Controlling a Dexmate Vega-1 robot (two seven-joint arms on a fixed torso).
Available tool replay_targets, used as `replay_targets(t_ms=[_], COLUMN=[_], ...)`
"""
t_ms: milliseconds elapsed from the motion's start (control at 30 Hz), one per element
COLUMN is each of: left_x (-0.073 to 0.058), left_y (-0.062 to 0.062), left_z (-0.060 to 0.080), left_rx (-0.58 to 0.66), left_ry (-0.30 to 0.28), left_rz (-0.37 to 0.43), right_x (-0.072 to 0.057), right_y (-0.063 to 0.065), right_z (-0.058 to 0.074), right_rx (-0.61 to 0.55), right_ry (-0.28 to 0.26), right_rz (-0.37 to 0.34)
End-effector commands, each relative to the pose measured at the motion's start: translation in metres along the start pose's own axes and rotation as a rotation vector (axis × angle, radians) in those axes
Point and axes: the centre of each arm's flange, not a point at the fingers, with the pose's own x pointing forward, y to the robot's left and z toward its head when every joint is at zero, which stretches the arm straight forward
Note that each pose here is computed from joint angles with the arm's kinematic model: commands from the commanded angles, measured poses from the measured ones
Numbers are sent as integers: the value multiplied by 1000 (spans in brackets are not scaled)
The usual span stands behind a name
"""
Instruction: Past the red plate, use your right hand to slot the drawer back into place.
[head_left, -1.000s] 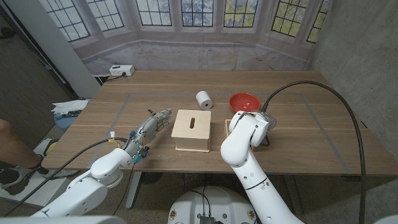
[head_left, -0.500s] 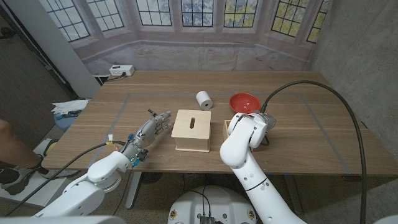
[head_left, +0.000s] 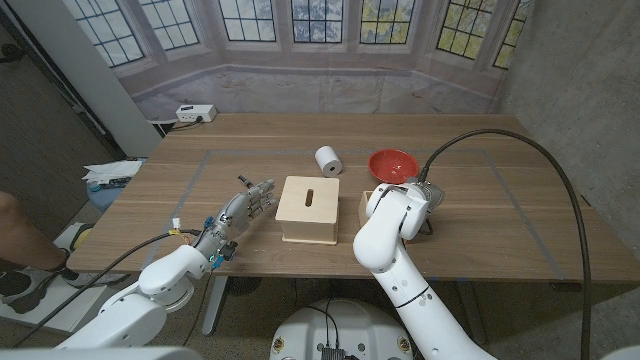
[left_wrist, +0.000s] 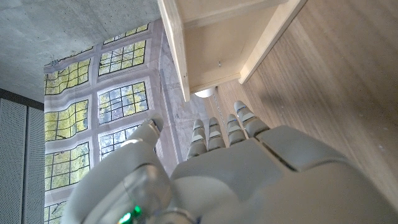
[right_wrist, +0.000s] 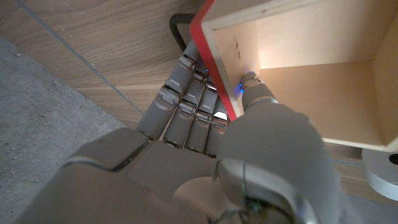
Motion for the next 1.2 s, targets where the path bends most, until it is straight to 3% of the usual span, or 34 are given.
replay_targets(t_ms=[33, 1200], left_x=[-2, 9], left_y=[-3, -12], left_z=[-2, -9], left_rx=[-30, -84], left_ry=[8, 26], left_rz=[0, -32], right_x=[3, -7], right_y=[0, -13], right_z=[3, 8], right_rx=[-7, 2], right_ry=[-4, -22], right_rz=[-12, -46])
